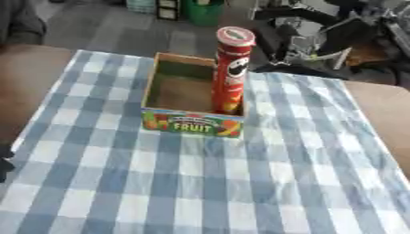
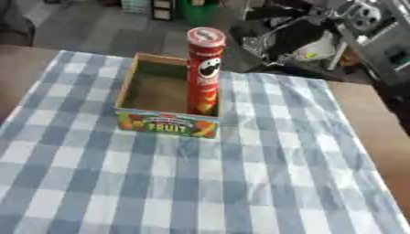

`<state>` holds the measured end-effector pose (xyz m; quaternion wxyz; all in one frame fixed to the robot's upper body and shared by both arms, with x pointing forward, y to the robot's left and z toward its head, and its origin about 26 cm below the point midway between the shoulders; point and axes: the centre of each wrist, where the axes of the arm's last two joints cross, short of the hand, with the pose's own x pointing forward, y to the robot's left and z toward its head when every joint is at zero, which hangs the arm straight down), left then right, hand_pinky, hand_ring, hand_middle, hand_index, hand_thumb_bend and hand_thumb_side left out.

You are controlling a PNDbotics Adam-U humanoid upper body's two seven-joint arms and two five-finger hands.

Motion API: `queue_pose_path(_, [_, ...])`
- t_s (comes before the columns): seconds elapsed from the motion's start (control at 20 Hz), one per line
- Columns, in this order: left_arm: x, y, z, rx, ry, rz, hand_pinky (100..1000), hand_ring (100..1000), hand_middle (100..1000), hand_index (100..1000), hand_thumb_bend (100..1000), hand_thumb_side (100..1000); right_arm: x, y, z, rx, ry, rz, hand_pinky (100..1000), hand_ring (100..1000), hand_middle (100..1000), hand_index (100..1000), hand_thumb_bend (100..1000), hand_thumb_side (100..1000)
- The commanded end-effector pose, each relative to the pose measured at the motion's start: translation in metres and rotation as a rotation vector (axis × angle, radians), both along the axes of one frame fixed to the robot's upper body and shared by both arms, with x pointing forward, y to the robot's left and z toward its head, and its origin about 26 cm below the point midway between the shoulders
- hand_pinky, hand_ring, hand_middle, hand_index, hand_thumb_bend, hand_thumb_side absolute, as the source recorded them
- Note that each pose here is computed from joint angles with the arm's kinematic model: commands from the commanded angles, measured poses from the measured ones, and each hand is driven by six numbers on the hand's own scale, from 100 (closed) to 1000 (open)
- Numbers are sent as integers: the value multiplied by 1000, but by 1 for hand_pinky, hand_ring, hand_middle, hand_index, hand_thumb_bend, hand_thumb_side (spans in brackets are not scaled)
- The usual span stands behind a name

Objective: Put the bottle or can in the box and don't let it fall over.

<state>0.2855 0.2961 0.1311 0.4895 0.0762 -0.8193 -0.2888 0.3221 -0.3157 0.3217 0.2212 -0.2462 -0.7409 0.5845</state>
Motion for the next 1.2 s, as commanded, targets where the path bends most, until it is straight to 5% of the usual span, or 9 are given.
queue_pose_path(0.05, [-2, 6, 6, 19, -23, 28, 614, 551, 575, 698, 174, 486, -30, 1, 10, 86, -66, 31, 791, 831, 897, 978, 100, 393])
queue_pose_path(0.65, [-5, 10, -5, 23, 10, 50, 614, 550, 575, 696, 169, 491, -41, -24, -78, 460, 40, -23, 705, 757, 841, 945, 100, 409])
queue_pose_path(1.2, [-9, 10, -14, 14, 41, 54, 615, 551, 575, 696, 165, 494, -45, -21, -111, 614, 109, -76, 678, 703, 809, 920, 100, 415])
